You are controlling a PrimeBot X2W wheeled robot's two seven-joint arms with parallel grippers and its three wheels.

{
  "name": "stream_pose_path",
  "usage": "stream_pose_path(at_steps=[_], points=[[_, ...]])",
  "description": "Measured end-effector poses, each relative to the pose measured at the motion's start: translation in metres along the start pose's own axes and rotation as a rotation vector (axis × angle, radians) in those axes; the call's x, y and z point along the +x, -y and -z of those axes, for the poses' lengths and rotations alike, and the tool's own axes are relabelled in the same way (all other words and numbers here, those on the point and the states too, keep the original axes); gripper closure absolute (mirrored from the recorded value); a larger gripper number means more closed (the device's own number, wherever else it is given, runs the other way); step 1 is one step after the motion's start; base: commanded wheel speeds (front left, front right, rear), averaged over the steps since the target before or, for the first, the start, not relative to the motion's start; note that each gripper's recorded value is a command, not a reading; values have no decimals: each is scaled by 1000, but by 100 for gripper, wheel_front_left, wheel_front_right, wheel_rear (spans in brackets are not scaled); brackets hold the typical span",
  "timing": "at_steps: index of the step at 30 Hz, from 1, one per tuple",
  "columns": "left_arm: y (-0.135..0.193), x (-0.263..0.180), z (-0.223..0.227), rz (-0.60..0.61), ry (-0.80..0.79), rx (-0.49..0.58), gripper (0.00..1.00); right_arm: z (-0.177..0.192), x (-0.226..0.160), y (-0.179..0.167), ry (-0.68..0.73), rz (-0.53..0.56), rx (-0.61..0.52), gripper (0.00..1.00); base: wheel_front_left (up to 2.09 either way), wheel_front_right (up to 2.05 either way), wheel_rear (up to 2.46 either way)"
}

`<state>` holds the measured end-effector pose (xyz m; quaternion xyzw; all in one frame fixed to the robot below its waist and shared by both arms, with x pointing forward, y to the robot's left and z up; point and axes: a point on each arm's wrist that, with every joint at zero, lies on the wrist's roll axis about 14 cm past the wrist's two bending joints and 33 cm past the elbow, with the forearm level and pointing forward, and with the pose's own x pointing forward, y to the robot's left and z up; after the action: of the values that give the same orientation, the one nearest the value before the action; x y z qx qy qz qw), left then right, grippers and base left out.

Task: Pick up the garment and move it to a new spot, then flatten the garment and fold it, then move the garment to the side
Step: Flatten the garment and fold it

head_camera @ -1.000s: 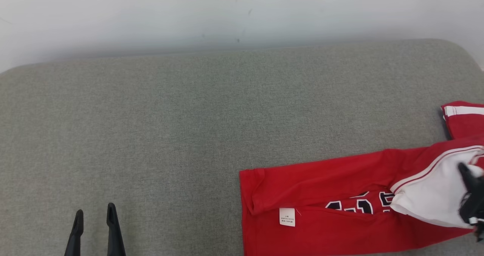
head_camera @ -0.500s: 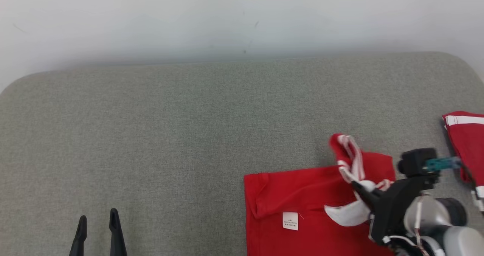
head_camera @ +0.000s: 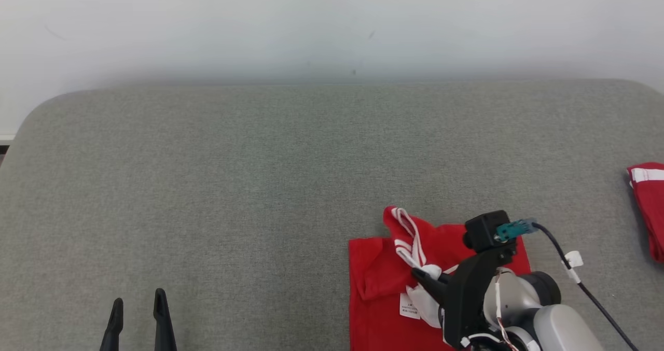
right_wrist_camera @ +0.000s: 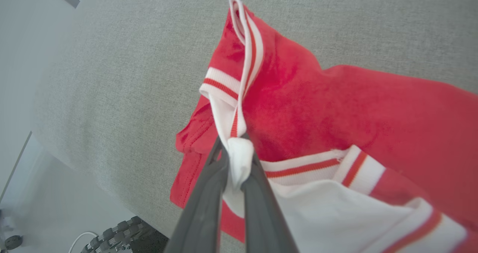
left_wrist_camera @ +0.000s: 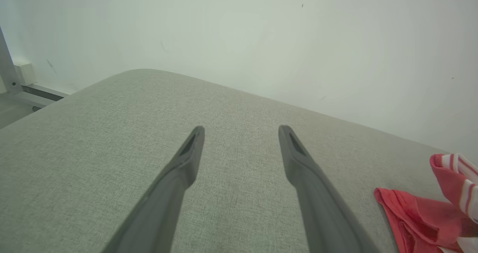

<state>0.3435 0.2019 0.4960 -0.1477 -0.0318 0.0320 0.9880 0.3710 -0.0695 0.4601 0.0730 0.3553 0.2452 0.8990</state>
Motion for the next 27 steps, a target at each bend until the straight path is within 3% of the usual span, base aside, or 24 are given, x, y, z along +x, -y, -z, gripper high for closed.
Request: stream_pose_path(at_steps=[14, 15, 16, 17, 23, 27], points=[[-11, -5, 3, -36, -10, 4, 0, 9, 33, -29, -57, -94, -1, 100, 0, 0, 0], [-11, -5, 3, -37, -11, 4, 0, 10, 34, -29, -60, -96, -2, 84, 0, 0, 0], [-11, -5, 3, -38, -11, 4, 0, 9, 35, -31, -56, -99, -4, 61, 0, 0, 0], [-12, -5, 3, -39, -12, 4, 0, 6, 35, -31, -47, -101, -4, 0, 0, 0, 0], [-12, -4, 1, -38, -7, 5, 0, -22, 27, -34, 71, -123, 17, 0, 0, 0, 0], [-9, -1, -1, -29, 2, 5, 0, -47, 12, -19, 187, -87, 29, 0, 0, 0, 0]])
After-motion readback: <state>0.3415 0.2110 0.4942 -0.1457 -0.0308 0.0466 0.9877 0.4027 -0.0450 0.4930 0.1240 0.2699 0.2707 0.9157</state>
